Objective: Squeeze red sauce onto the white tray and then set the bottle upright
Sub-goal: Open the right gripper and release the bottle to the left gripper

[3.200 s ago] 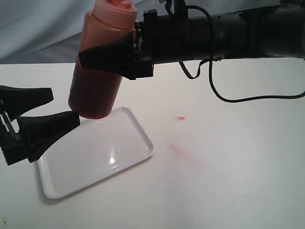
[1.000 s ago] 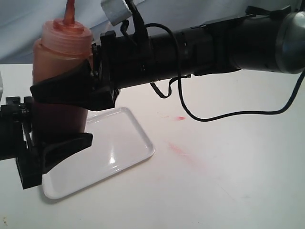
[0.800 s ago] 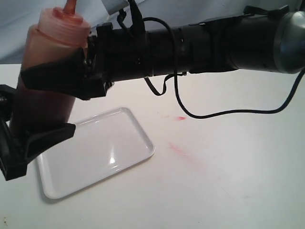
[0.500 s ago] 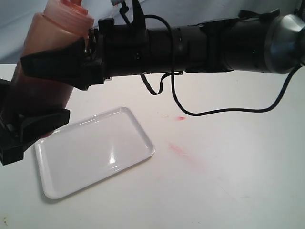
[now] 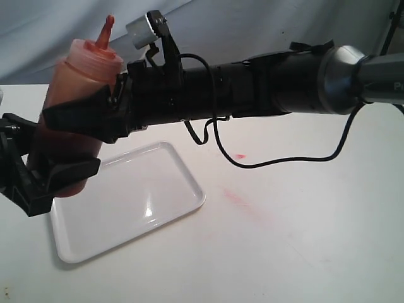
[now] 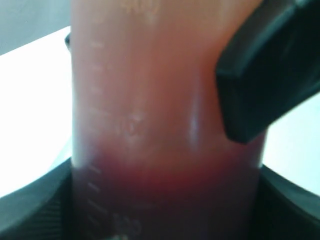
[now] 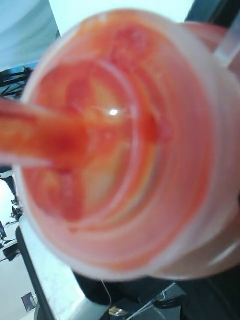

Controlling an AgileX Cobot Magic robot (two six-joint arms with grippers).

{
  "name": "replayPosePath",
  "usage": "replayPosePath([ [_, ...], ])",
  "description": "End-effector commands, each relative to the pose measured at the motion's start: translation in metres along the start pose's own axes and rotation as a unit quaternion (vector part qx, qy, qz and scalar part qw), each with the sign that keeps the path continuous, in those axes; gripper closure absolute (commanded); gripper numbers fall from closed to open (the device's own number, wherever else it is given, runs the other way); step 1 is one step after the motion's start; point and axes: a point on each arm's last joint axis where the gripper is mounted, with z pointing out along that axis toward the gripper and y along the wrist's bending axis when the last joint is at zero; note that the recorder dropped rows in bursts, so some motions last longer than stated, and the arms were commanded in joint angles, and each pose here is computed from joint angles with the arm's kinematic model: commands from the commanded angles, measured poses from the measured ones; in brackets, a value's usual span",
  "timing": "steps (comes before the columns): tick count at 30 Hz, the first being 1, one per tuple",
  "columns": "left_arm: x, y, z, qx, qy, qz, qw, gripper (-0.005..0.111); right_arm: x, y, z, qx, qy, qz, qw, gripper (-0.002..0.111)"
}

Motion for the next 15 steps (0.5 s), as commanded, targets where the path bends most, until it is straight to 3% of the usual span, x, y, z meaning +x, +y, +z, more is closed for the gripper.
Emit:
replayPosePath([
  [1, -0.008, 0.017, 0.003, -0.059, -0.006, -0.013, 0.998, 0.107, 0.028, -0.004, 0.015, -0.003, 0.038, 0.007, 0.999, 0.108],
  [4, 0.004, 0.022, 0.009, -0.076, 0.019, -0.005, 0.997, 0.107, 0.036, -0.008, 0.018, -0.002, 0.045, 0.006, 0.999, 0.108],
  [15, 0.021, 0.026, 0.025, -0.052, 0.057, -0.029, 0.997, 0.105, 0.050, -0.005, 0.030, -0.016, 0.060, -0.012, 0.998, 0.108],
])
